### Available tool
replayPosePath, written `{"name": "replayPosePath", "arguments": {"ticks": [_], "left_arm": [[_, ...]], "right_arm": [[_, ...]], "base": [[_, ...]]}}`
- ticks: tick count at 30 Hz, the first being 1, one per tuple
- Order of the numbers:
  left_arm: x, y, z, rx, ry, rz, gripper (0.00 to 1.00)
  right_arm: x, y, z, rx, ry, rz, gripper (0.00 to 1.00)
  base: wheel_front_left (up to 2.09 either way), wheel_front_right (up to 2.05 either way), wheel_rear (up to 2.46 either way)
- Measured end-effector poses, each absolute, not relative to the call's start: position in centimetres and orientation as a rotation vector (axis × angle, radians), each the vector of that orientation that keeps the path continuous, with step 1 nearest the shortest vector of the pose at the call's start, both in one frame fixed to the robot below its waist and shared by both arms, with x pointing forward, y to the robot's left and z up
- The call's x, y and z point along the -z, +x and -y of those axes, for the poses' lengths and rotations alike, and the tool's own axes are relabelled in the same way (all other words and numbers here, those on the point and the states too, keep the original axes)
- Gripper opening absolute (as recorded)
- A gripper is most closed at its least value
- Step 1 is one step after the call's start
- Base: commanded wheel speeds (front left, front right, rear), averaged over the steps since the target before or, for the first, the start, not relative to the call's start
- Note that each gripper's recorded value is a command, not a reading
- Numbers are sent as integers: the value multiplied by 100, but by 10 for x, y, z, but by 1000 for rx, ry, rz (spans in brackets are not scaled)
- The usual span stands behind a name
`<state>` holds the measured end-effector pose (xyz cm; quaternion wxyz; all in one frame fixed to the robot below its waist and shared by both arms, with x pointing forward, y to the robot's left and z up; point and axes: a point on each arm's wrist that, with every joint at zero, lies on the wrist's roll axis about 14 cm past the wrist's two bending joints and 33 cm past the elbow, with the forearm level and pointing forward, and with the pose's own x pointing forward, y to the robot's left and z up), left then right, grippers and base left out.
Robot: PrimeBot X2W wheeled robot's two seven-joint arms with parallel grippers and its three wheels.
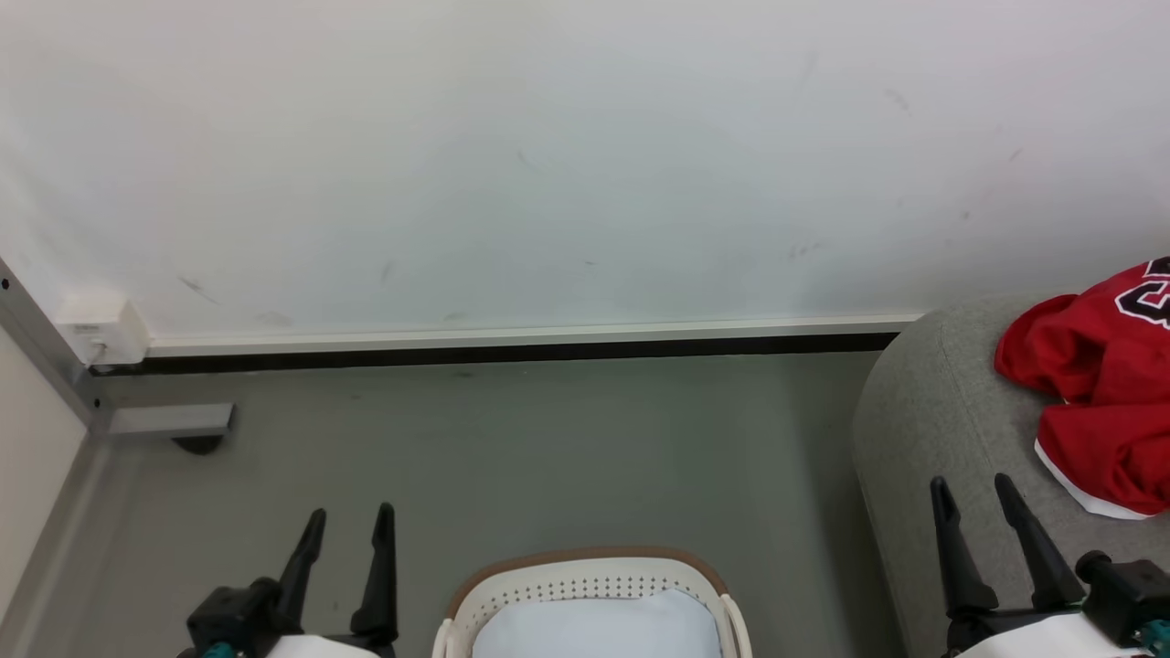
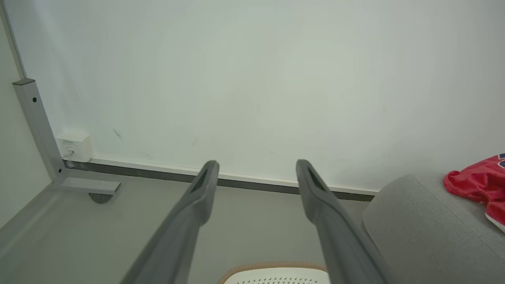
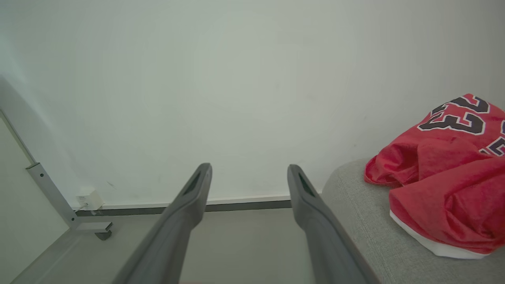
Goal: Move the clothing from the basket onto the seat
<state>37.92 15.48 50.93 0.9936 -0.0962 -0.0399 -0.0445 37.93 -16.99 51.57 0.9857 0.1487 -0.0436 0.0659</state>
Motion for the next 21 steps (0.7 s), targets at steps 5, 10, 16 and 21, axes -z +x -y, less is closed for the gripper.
{"name": "replayPosePath", "arguments": {"ticks": [5, 10, 16, 21], "left_arm": [[-510, 379, -151, 108, -172, 83, 100], [-512, 379, -150, 111, -169, 89, 100], [-512, 379, -148, 115, -177, 88, 100], [-511, 380, -147, 117, -179, 85, 100]], "right_arm": [[-504, 378, 163, -138, 294, 49, 100], [-502, 381, 162, -142, 288, 41, 100], [-497, 380, 159, -148, 287, 24, 100], [-496, 380, 158, -151, 292, 21, 100]], "base": [[0, 0, 0], [0, 0, 0], [0, 0, 0], [0, 0, 0]]}}
